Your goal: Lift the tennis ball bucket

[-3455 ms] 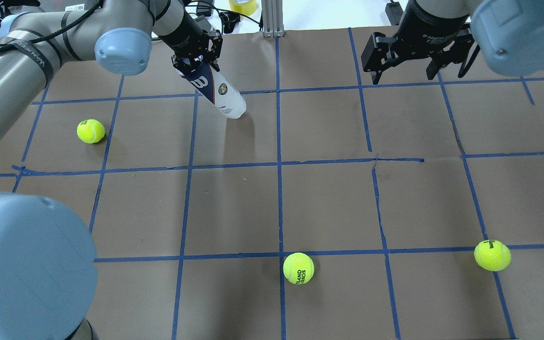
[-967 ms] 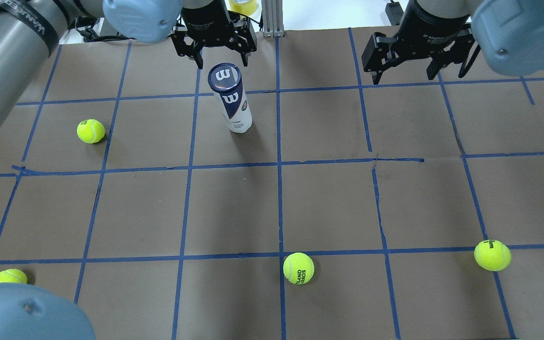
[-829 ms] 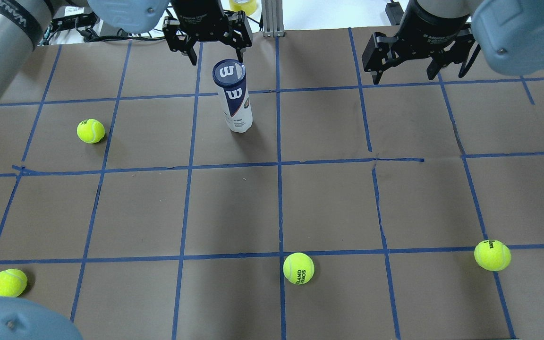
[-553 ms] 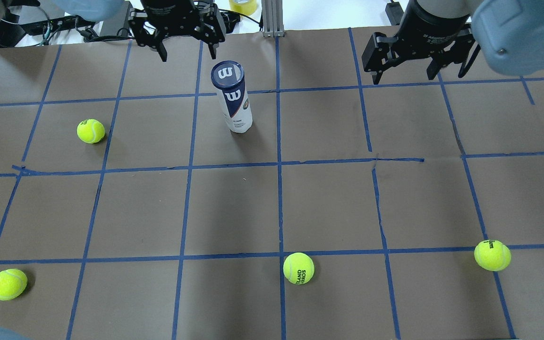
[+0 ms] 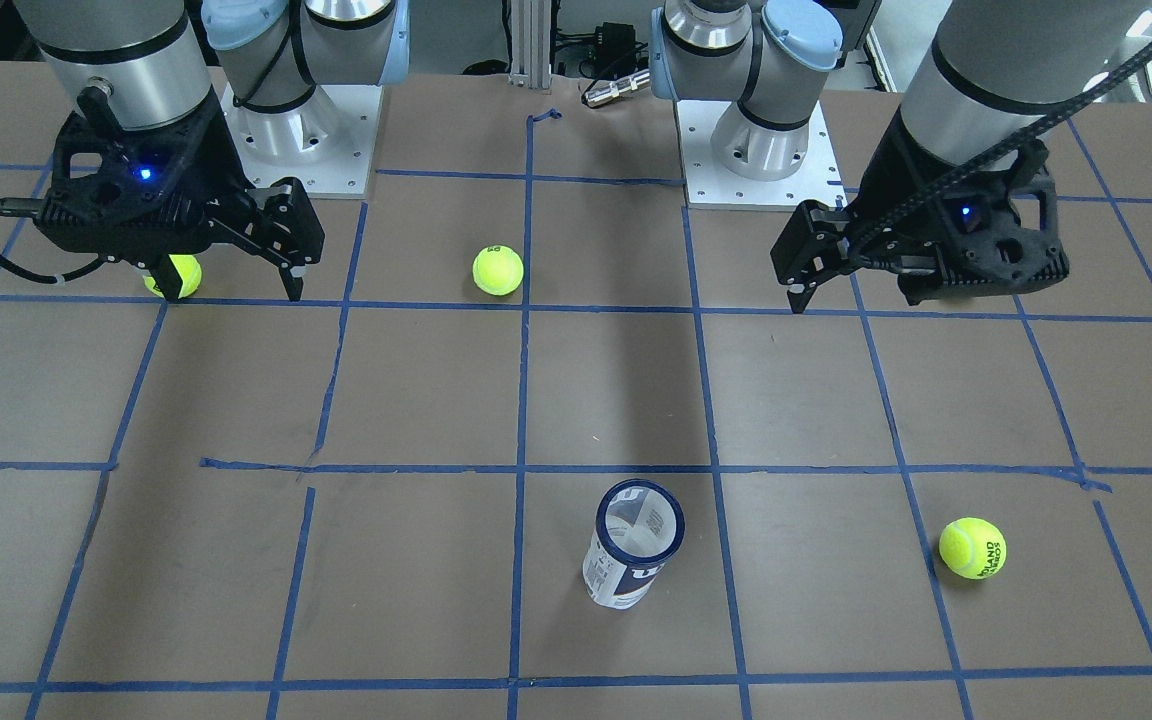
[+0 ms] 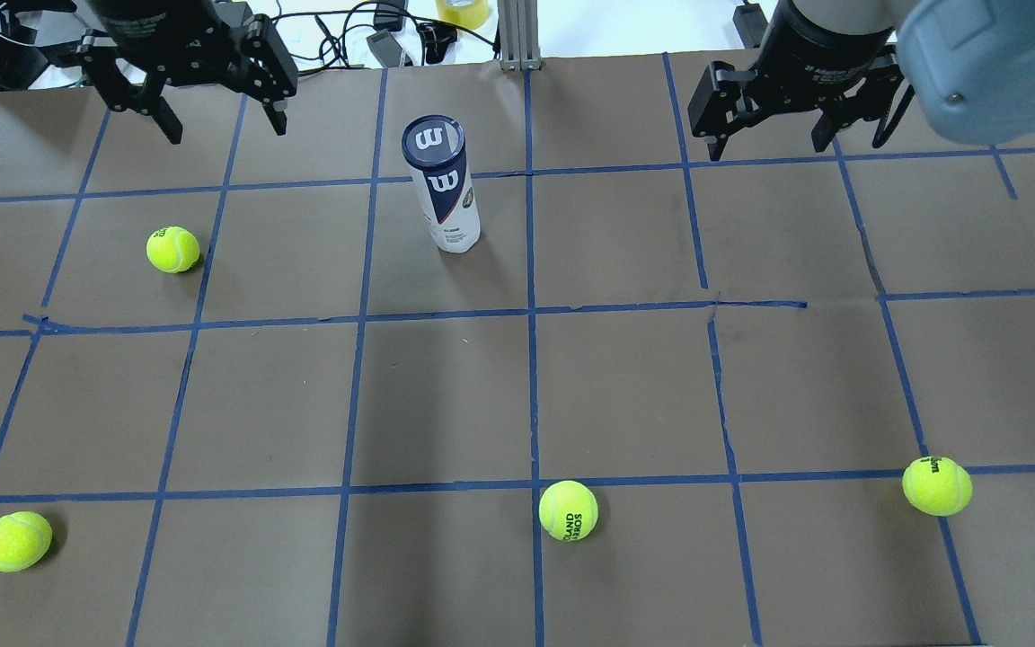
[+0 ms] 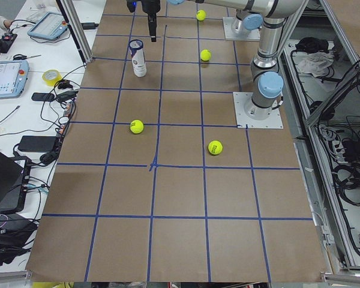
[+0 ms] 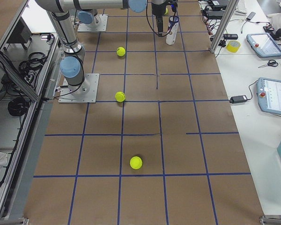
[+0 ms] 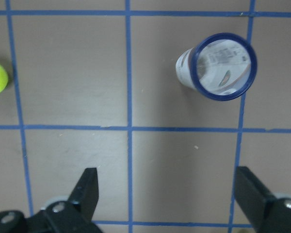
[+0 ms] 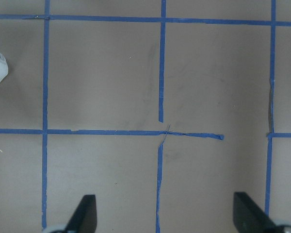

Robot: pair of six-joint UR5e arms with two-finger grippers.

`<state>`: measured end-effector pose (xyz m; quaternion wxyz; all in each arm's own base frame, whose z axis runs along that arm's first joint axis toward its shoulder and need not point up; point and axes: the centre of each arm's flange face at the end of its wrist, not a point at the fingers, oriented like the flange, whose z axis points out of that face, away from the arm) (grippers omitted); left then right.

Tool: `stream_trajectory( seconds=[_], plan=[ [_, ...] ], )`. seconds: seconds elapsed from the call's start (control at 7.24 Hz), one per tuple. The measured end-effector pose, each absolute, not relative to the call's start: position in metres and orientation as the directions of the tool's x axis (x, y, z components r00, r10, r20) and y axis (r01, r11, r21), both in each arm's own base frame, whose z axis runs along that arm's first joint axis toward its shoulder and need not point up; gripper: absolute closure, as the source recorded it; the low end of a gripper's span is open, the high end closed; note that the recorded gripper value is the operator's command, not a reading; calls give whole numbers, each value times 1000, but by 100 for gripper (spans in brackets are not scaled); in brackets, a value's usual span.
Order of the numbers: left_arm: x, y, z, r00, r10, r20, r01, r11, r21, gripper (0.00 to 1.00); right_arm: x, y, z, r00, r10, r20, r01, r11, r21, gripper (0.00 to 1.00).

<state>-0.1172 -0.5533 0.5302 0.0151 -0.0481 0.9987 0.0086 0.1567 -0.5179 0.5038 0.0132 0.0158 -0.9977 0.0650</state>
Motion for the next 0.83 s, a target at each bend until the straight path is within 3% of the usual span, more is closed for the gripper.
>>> stream_trajectory(
  seconds=[0.83],
  plan=[
    [-110,-497,516,-995,-95,-22,-95,995,12,0,157,-518,504,-999,-30,27,-33,991,-130,0]
  ],
)
